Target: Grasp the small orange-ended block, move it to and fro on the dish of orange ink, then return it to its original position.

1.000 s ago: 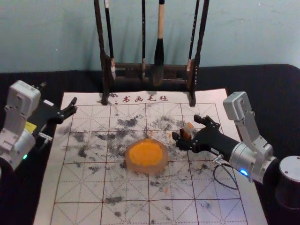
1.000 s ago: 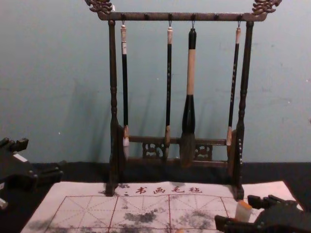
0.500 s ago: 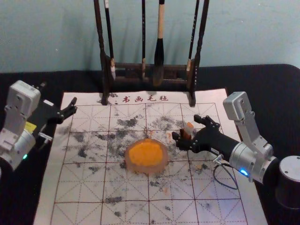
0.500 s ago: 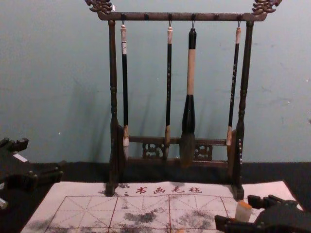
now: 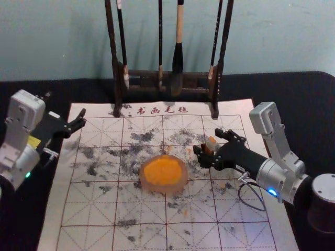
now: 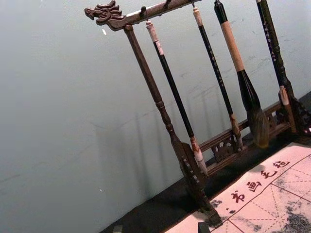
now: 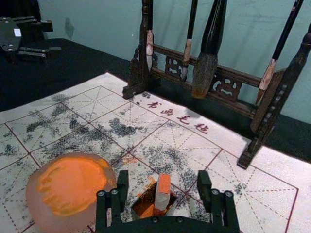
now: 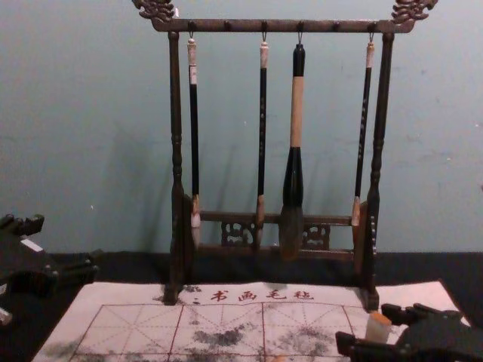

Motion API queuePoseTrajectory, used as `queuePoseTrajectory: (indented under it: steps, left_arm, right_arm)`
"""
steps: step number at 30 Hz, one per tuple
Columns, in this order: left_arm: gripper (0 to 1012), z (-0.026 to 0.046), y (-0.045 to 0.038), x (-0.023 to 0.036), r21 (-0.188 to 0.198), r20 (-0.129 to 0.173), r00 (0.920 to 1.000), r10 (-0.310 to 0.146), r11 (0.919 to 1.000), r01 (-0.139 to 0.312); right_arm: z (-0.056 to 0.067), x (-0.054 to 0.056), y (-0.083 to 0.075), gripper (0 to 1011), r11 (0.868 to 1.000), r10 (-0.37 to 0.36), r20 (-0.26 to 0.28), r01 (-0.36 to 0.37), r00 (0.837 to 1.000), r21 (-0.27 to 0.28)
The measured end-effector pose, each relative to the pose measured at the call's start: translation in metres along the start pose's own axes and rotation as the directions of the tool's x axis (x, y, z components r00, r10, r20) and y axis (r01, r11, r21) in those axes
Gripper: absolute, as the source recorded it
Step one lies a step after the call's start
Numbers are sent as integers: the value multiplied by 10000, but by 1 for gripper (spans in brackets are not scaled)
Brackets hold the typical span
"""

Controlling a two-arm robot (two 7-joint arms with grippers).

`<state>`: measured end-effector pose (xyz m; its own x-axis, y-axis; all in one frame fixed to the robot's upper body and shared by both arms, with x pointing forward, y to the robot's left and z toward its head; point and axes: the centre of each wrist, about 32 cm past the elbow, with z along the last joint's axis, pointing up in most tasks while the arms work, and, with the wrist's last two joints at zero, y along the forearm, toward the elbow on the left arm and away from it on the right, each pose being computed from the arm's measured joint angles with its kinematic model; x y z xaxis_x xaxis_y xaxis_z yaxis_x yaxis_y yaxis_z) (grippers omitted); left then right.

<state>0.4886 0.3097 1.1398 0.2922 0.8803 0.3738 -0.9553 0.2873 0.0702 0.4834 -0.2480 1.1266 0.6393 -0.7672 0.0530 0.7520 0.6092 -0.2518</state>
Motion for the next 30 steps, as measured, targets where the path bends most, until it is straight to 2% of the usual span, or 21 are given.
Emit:
queuePoseTrajectory:
  steps: [9, 10, 11, 12, 13, 14, 19, 20, 21, 24, 27, 30]
  left_arm:
    - [1001, 0, 0, 0, 0, 0, 10000, 0, 10000, 0]
    - [1001, 0, 0, 0, 0, -1, 10000, -1, 10000, 1]
    - [1001, 0, 0, 0, 1, -1, 10000, 0, 10000, 0]
    - [1001, 0, 0, 0, 1, 0, 10000, 0, 10000, 0]
    - [1001, 0, 0, 0, 0, 0, 10000, -1, 10000, 1]
    - [1002, 0, 0, 0, 1, -1, 10000, -1, 10000, 1]
    - [1001, 0, 0, 0, 0, 0, 10000, 0, 10000, 0]
    - [1001, 0, 0, 0, 0, -1, 10000, -1, 10000, 1]
    - [1001, 0, 0, 0, 0, 0, 10000, 0, 10000, 0]
    - [1001, 0, 0, 0, 0, 0, 10000, 0, 10000, 0]
    - [1001, 0, 0, 0, 1, 0, 10000, -1, 10000, 1]
    - [1001, 0, 0, 0, 0, -1, 10000, -1, 10000, 1]
  right_arm:
    - [0, 0, 0, 650, 10000, -7, -7, 7, 10000, 7]
    - [0, 0, 0, 650, 10000, -7, -7, 7, 10000, 7]
    - [0, 0, 0, 593, 10000, -8, -7, 8, 10000, 8]
    - [0, 0, 0, 593, 10000, -8, -7, 8, 10000, 8]
    - [0, 0, 0, 504, 10000, -8, -6, 8, 10000, 8]
    - [0, 0, 0, 504, 10000, -8, -7, 8, 10000, 8]
    - [0, 0, 0, 341, 10000, -9, -7, 9, 10000, 8]
    - [0, 1, 0, 277, 10000, -9, -6, 9, 10000, 8]
    - [0, 0, 0, 277, 10000, -9, -7, 9, 10000, 8]
    - [0, 0, 0, 161, 10000, -9, -7, 9, 10000, 8]
    - [0, 0, 0, 111, 10000, -9, -7, 9, 10000, 8]
    - [0, 0, 0, 111, 10000, -9, -6, 9, 10000, 8]
